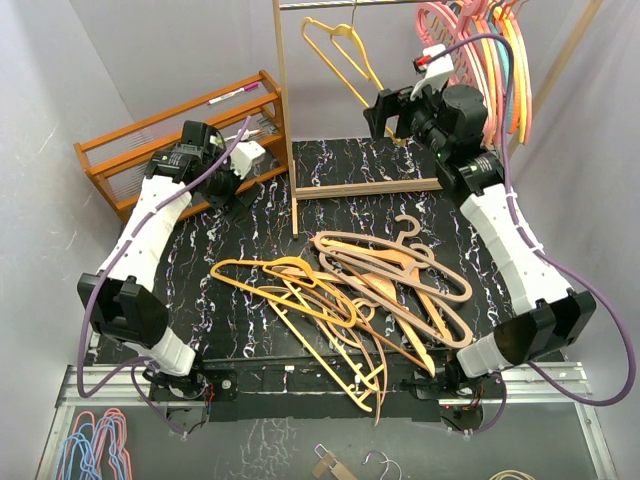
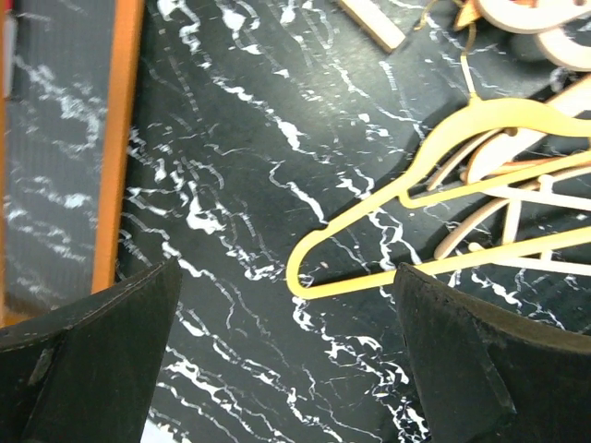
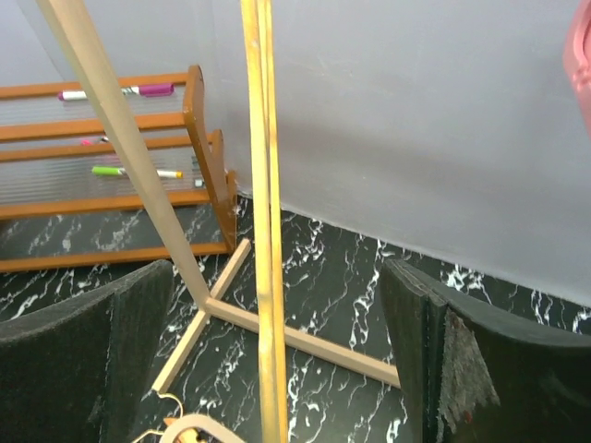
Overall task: Organize the hangers
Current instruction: Place the hanger at the clothesline, then pick up the hanger at the center of the board, then place the hanger at the clothesline.
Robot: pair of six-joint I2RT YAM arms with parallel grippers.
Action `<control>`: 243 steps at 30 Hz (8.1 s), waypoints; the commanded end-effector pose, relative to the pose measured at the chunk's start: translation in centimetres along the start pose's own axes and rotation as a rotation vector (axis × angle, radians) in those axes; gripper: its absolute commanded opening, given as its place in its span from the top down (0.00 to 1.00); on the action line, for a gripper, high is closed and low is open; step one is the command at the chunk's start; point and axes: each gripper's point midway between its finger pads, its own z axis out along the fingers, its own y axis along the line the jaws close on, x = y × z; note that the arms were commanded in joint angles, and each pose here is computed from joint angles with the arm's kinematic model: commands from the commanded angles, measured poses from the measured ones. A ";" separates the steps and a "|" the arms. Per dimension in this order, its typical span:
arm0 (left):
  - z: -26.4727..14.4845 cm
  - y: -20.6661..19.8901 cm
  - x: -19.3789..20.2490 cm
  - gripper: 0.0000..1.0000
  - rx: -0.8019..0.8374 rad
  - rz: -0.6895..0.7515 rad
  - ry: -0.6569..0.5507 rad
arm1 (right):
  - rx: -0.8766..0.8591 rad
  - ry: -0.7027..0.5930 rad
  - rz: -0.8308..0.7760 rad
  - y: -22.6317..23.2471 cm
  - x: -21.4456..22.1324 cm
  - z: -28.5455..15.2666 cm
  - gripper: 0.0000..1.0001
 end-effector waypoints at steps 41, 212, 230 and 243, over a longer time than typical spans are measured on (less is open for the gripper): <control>16.6 -8.8 13.8 0.72 0.478 0.468 0.122 | -0.101 0.145 0.459 5.2 19.3 -11.7 0.01; -7.1 2.1 -3.5 0.03 -0.107 -0.215 -0.258 | -0.043 -0.220 -0.115 4.8 -4.9 -12.0 0.92; -6.1 1.7 -2.4 0.03 -0.092 -0.212 -0.230 | -0.072 -0.323 -0.071 5.5 -9.3 -5.4 0.92; -3.8 1.9 -0.8 0.03 -0.094 -0.231 -0.164 | -0.105 -0.250 -0.022 6.2 -6.7 -1.1 0.92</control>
